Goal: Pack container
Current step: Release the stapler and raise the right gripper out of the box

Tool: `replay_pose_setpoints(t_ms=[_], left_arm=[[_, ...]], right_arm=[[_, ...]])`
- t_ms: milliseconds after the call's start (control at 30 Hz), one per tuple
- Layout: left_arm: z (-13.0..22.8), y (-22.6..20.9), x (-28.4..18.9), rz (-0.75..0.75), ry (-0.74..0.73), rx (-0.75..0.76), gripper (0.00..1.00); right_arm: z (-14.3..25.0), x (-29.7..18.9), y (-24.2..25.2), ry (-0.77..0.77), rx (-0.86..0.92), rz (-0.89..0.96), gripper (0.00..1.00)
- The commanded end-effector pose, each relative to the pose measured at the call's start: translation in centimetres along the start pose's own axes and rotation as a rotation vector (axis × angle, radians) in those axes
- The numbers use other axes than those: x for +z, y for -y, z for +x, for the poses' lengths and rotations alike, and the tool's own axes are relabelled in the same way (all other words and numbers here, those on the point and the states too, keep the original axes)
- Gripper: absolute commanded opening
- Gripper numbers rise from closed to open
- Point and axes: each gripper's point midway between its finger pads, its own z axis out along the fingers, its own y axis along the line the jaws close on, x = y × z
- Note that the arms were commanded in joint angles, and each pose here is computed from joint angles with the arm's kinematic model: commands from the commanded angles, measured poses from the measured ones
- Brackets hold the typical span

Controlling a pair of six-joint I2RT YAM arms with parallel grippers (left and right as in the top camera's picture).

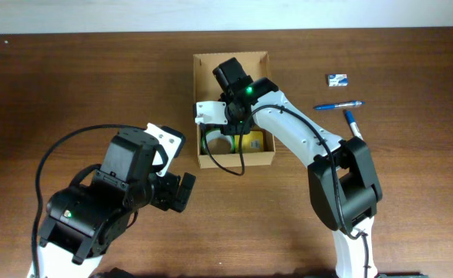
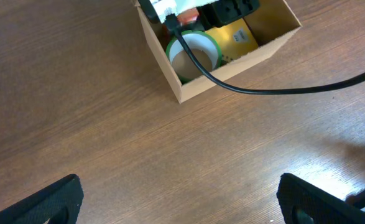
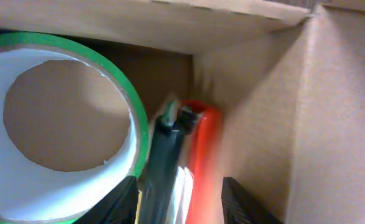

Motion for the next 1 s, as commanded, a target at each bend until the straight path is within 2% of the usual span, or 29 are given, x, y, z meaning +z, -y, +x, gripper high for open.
replay_pose_setpoints(t_ms=[0,400,567,733,967], left_arm=[[-0.6,0.2,-0.8,0.014,0.033,0.015,1.0],[-0.6,0.2,-0.8,0.014,0.033,0.015,1.0],[-0.6,0.2,-0.8,0.014,0.033,0.015,1.0],[-0.6,0.2,-0.8,0.014,0.033,0.015,1.0],[-0.6,0.2,-0.8,0.014,0.033,0.015,1.0]], right_arm=[[-0.5,0.2,0.0,0.009,-0.01,-0.001,0.45],[-0.6,-0.6,0.0,0.009,0.057,0.001,0.45],[-1.1,-3.3,0.3,0.025,0.079,0.027,0.45],[-1.6,-6.6,0.6,0.049,0.173,0.06,0.49],[-1.1,-9.8,-1.1,0.031,0.306,0.027,0.5]])
